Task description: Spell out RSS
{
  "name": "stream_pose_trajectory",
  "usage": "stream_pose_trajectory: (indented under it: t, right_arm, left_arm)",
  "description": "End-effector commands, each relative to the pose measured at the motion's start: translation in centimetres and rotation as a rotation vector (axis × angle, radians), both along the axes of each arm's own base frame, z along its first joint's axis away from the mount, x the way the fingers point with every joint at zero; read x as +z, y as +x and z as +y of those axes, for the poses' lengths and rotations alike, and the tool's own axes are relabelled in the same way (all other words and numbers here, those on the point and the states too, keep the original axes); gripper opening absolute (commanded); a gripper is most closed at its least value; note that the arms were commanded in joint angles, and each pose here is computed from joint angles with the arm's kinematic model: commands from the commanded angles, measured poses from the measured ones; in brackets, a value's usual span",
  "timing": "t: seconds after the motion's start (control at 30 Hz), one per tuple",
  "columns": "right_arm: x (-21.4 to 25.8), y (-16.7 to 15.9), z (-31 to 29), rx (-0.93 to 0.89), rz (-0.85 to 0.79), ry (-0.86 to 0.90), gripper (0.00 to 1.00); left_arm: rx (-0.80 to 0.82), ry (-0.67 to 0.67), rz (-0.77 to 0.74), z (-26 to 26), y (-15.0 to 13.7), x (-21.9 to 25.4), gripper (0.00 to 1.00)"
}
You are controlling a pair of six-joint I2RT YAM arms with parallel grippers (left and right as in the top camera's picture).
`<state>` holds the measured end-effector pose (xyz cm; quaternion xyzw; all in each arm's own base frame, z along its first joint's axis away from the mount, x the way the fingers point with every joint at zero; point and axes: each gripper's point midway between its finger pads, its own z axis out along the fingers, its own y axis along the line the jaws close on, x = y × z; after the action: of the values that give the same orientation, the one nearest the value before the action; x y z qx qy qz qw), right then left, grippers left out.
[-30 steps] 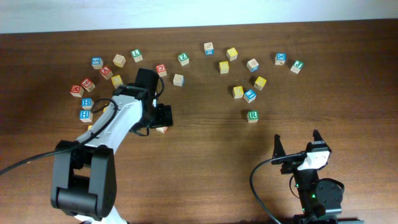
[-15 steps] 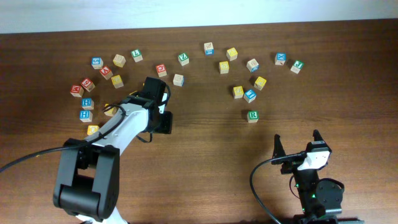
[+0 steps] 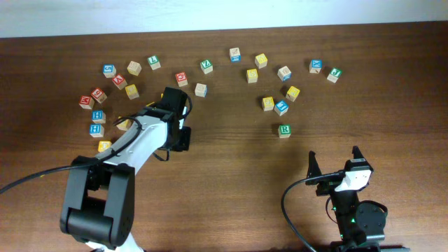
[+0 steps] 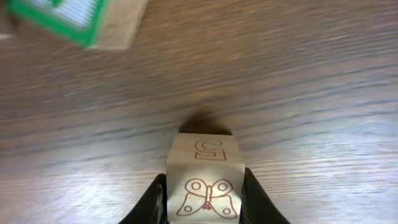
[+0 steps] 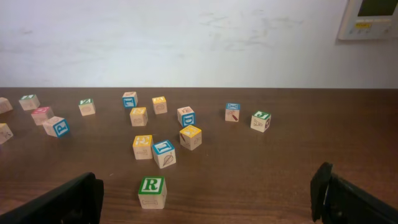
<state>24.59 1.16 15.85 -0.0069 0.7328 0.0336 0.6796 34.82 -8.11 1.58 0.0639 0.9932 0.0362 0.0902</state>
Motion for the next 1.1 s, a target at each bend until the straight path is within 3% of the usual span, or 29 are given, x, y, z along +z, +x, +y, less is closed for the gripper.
stream_pose_trajectory:
  t: [0.0, 0.13, 0.4, 0.53, 0.83, 0.87, 0.93, 1.07]
  right_arm:
    - [-0.3, 0.0, -0.3, -0.012, 0.005, -0.004, 0.98]
    - [-0.3, 0.0, -0.3, -0.012, 0.005, -0.004, 0.98]
    - [-0.3, 0.0, -0.3, -0.012, 0.005, -0.004, 0.98]
    - [-0.3, 0.0, -0.3, -0.012, 0.005, -0.004, 0.98]
    - [-0.3, 0.0, -0.3, -0.012, 0.005, -0.004, 0.98]
    - [-0.3, 0.0, -0.3, -0.012, 0.005, -0.004, 0.98]
    - [-0.3, 0.0, -0.3, -0.012, 0.005, -0.004, 0.98]
    - [-0.3, 0.0, -0.3, -0.012, 0.005, -0.004, 0.98]
  left_arm:
    - [0.069, 0.183, -0.073, 3.2, 1.7, 1.5, 0.18]
    - [0.191, 0.382, -0.144, 6.8, 1.9, 2.9, 0.15]
    - [0.232, 0.517, -0.108, 9.0, -0.4, 1.3, 0.08]
    - [0.202, 0.613, -0.088, 9.5, -1.2, 0.4, 0.11]
    - [0.120, 0.589, -0.042, 6.8, -1.7, -1.6, 0.17]
    - [0.105, 0.587, -0.050, 6.2, -1.6, -1.5, 0.19]
    - [0.073, 0.567, -0.059, 4.7, -1.4, -1.3, 0.32]
    - [0.062, 0.459, -0.048, 2.3, -0.9, -1.5, 0.35]
